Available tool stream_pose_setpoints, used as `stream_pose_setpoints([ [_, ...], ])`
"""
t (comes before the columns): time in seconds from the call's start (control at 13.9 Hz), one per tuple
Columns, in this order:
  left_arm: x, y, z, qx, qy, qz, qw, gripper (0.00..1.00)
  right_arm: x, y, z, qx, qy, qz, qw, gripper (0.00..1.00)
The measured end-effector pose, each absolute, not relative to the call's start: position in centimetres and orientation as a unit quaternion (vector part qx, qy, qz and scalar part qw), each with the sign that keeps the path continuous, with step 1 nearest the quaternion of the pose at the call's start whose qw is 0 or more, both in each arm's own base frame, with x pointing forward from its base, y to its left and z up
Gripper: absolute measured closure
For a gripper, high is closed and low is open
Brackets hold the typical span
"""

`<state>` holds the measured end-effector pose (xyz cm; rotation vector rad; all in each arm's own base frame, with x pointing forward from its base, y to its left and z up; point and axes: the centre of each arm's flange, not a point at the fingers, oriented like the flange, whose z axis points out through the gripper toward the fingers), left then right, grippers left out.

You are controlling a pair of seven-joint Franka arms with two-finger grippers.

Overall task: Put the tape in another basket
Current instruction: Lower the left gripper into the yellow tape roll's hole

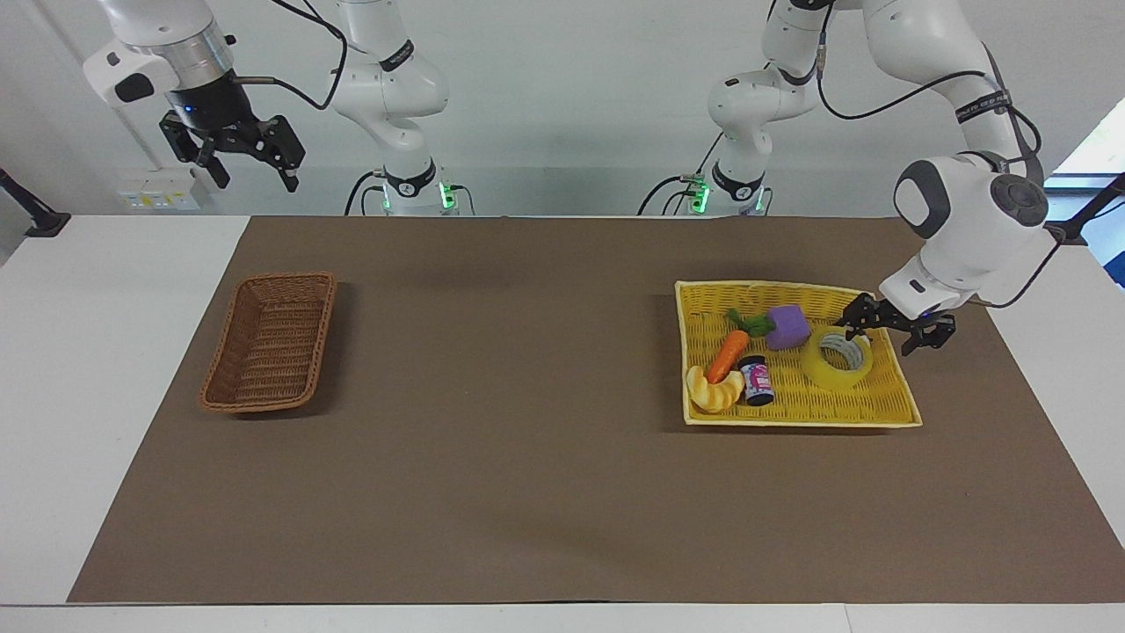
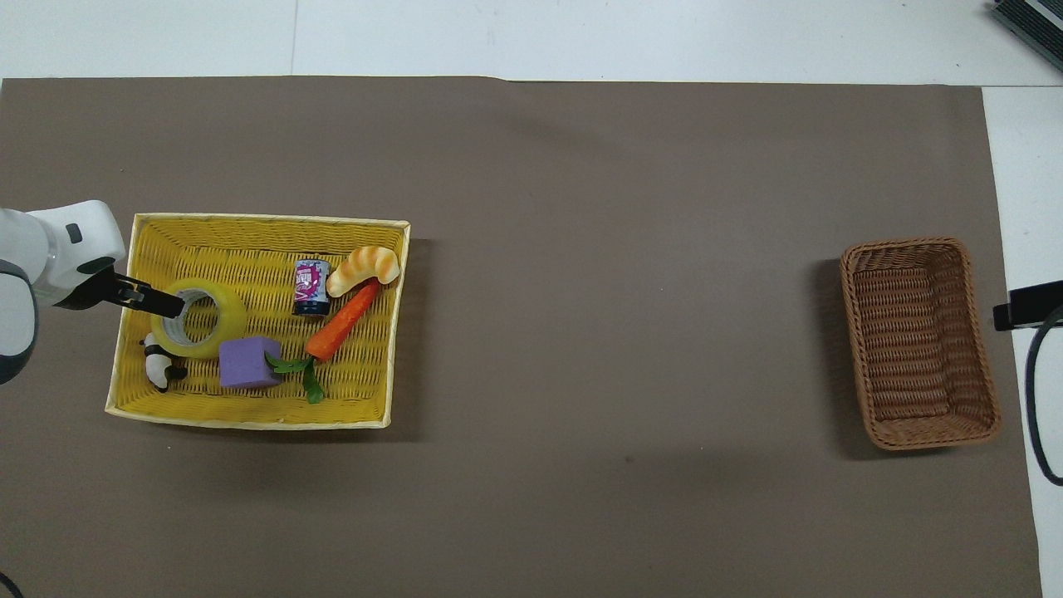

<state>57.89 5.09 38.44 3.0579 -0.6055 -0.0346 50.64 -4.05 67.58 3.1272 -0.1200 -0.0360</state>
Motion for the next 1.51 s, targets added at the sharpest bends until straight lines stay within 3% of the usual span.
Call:
stream_pose_setpoints([
  [0.29, 58.3, 5.2, 35.9, 0.981, -0.194, -0.018, 0.017, 0.06, 50.6, -4.1, 67.6, 0.999, -0.038, -0.012, 0.006, 0.0],
  [0.5, 58.0, 5.2, 34.8, 0.981, -0.193, -0.018, 0.018, 0.39, 50.6, -4.1, 67.6, 0.999, -0.039, -0.012, 0.006, 0.0],
  [1.0, 57.5, 5.6, 32.0, 0.981, -0.189, -0.029, 0.023, 0.46, 50.6, -4.1, 67.6, 0.999, -0.039, -0.012, 0.006, 0.0],
  [1.08, 57.6, 5.7, 31.2, 0.981, -0.188, -0.031, 0.024, 0.49, 50.6, -4.1, 67.6, 0.999, -0.039, -0.012, 0.006, 0.0],
  [1.22, 57.7, 5.8, 30.6, 0.981, -0.187, -0.033, 0.025, 0.74, 50.6, -4.1, 67.6, 0.999, -0.039, -0.012, 0.006, 0.0],
  [1.29, 57.7, 5.9, 30.6, 0.981, -0.187, -0.033, 0.025, 0.78, 50.6, -4.1, 67.6, 0.999, -0.039, -0.012, 0.006, 0.0],
  [1.51, 57.7, 6.5, 30.9, 0.982, -0.183, -0.037, 0.026, 0.78, 50.6, -4.1, 67.6, 0.999, -0.039, -0.012, 0.006, 0.0],
])
